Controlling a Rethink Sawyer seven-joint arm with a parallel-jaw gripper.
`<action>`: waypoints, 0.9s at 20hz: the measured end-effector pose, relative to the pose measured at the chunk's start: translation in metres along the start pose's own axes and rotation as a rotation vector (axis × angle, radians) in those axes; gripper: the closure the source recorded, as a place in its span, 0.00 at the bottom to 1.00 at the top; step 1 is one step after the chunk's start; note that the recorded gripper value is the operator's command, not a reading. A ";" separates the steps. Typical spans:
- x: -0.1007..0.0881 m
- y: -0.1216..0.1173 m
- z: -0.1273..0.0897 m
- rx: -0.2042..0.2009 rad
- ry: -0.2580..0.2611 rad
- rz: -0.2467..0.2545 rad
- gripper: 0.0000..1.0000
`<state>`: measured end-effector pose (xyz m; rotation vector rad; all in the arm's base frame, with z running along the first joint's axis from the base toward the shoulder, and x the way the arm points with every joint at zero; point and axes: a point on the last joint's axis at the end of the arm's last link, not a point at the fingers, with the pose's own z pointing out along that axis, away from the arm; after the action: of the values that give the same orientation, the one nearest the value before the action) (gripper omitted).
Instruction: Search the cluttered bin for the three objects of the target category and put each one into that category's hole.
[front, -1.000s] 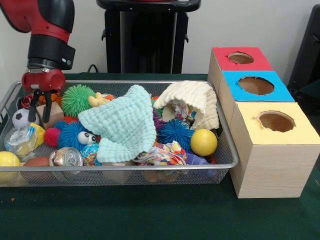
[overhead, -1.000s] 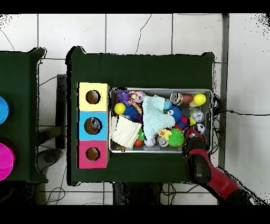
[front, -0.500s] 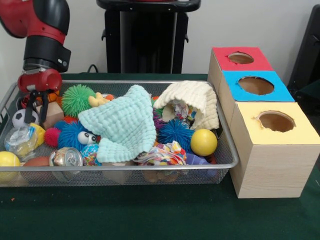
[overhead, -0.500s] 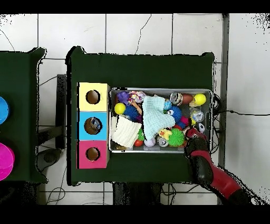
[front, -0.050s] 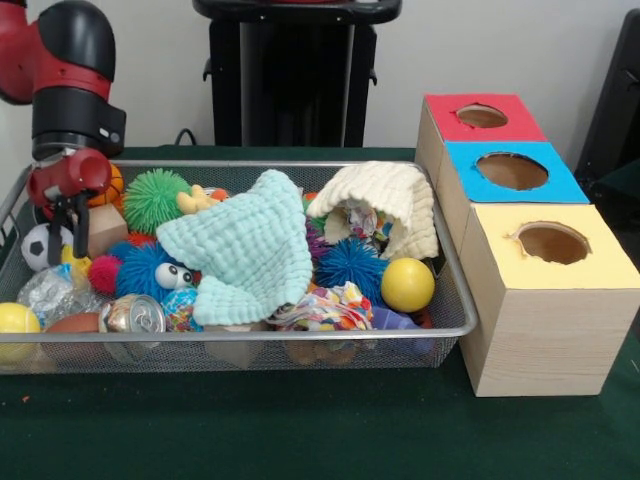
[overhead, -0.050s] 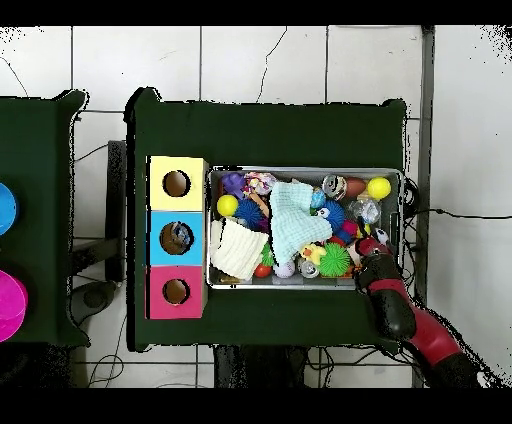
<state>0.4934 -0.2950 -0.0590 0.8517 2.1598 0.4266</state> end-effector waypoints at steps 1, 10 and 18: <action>-0.002 -0.001 0.001 -0.016 0.015 0.031 0.00; -0.007 -0.006 0.002 -0.061 0.071 0.121 0.00; -0.005 -0.003 0.004 -0.068 0.096 0.133 0.00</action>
<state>0.4977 -0.3009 -0.0606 0.9569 2.1705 0.6156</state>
